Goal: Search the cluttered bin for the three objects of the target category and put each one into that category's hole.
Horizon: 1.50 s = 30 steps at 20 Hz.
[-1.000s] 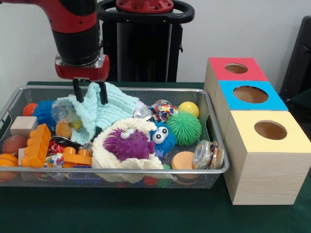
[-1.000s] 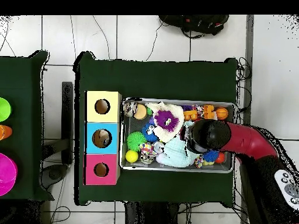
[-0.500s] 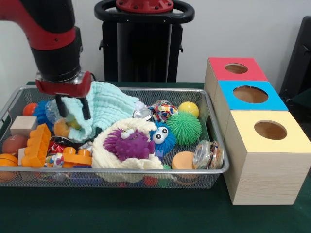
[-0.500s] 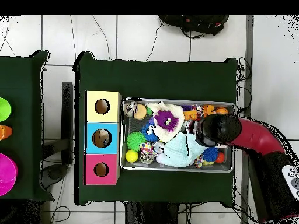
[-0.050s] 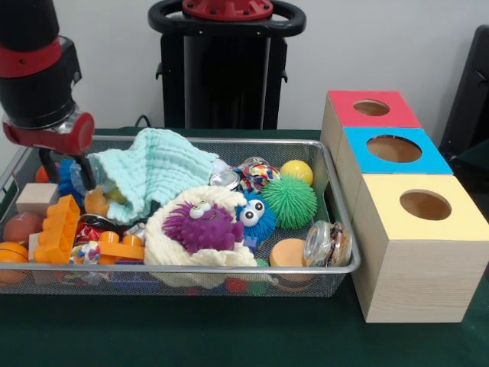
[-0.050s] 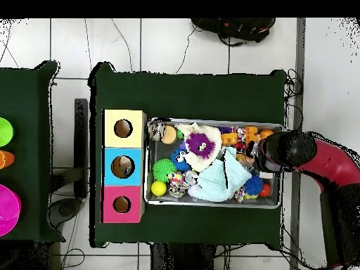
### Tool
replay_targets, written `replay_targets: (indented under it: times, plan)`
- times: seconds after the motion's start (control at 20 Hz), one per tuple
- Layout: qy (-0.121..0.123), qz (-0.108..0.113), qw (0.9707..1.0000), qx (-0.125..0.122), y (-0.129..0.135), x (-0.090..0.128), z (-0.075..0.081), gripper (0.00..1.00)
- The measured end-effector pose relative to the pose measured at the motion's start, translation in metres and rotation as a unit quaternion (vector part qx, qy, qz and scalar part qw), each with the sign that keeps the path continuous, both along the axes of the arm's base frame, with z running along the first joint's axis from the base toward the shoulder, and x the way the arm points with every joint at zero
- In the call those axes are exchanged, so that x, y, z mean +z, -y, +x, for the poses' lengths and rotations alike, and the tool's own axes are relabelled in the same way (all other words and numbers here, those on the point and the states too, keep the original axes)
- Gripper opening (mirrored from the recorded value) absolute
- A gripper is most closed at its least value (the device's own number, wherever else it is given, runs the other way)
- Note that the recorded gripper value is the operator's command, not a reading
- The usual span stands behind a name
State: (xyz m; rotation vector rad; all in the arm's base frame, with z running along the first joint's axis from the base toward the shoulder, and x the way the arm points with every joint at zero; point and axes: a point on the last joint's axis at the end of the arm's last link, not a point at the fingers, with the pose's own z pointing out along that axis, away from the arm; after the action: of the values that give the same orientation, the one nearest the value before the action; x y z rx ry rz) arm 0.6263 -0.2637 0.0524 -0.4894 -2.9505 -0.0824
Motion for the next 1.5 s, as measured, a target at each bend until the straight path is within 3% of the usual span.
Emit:
replay_targets:
  times: [0.3,0.75,1.05,1.3,1.5]
  plan:
    - [0.002,-0.003,0.9999,-0.010,0.015,0.004,0.001,1.00]
    - [0.001,0.001,1.0000,-0.006,0.007,-0.004,-0.007,1.00]
    - [0.042,-0.004,0.9991,0.002,-0.011,-0.021,-0.014,1.00]
    - [0.084,-0.006,0.9964,0.010,-0.034,-0.036,-0.026,1.00]
    - [0.087,0.000,0.9961,0.013,-0.046,-0.043,-0.036,1.00]
